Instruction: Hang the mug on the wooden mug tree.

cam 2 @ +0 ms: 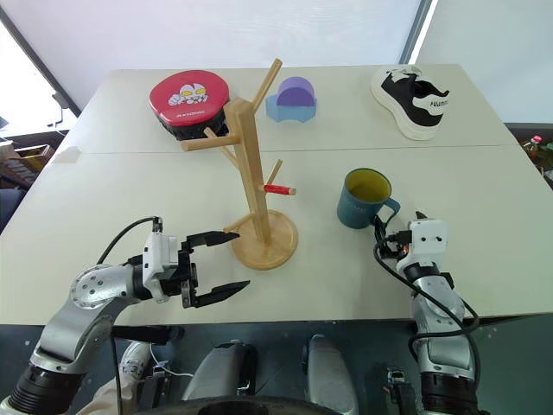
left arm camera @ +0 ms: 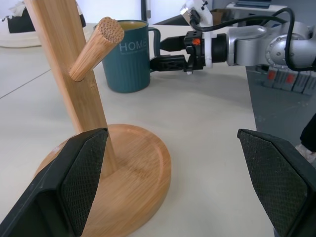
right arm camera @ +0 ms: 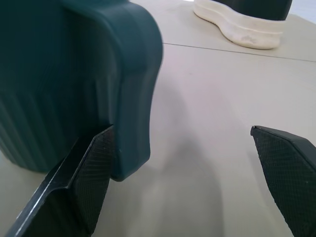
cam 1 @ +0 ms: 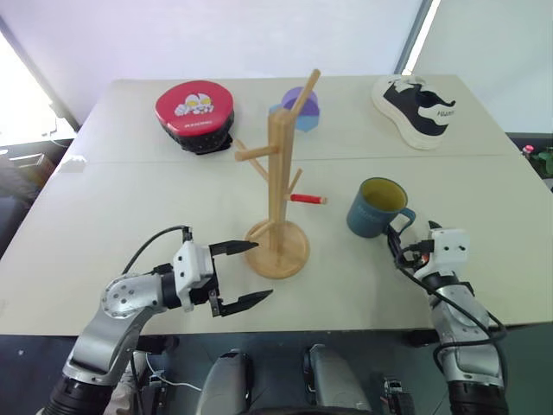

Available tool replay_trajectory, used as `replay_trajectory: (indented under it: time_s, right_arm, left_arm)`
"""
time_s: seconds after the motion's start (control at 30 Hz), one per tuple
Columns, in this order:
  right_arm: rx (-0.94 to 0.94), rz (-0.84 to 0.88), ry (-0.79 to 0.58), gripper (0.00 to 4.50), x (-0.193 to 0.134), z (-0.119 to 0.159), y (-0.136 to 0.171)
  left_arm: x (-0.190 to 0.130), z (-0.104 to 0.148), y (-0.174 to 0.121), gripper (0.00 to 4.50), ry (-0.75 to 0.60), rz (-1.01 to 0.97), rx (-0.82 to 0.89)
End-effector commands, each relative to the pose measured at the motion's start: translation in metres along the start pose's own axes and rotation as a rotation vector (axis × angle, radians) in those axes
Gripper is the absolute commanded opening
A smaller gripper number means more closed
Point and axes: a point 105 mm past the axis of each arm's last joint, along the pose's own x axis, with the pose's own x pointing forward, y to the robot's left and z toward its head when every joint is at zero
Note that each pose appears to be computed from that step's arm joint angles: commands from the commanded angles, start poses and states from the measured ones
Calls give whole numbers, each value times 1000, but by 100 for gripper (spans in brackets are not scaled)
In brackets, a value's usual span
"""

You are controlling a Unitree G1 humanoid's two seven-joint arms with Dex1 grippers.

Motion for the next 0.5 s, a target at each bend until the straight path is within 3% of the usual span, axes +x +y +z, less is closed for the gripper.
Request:
replay_trajectory:
  time_s: [0.03,0.2,0.23,0.4,0.5]
  right_arm:
    - [6,2,-49,300,3,11,-2]
    - [26,58,-65,29,3,16,8]
    - [27,60,-71,4,3,17,7]
    - [-10,142,-115,4,-2,34,13]
    - [-217,341,-146,4,-12,51,37]
  left_arm:
    - [4,11,-2,450,-28,-10,38]
    - [0,10,0,450,-17,17,38]
    - [0,10,0,450,-17,18,38]
    - [-1,8,-1,450,-14,40,30]
    - [-6,5,6,450,-3,79,29]
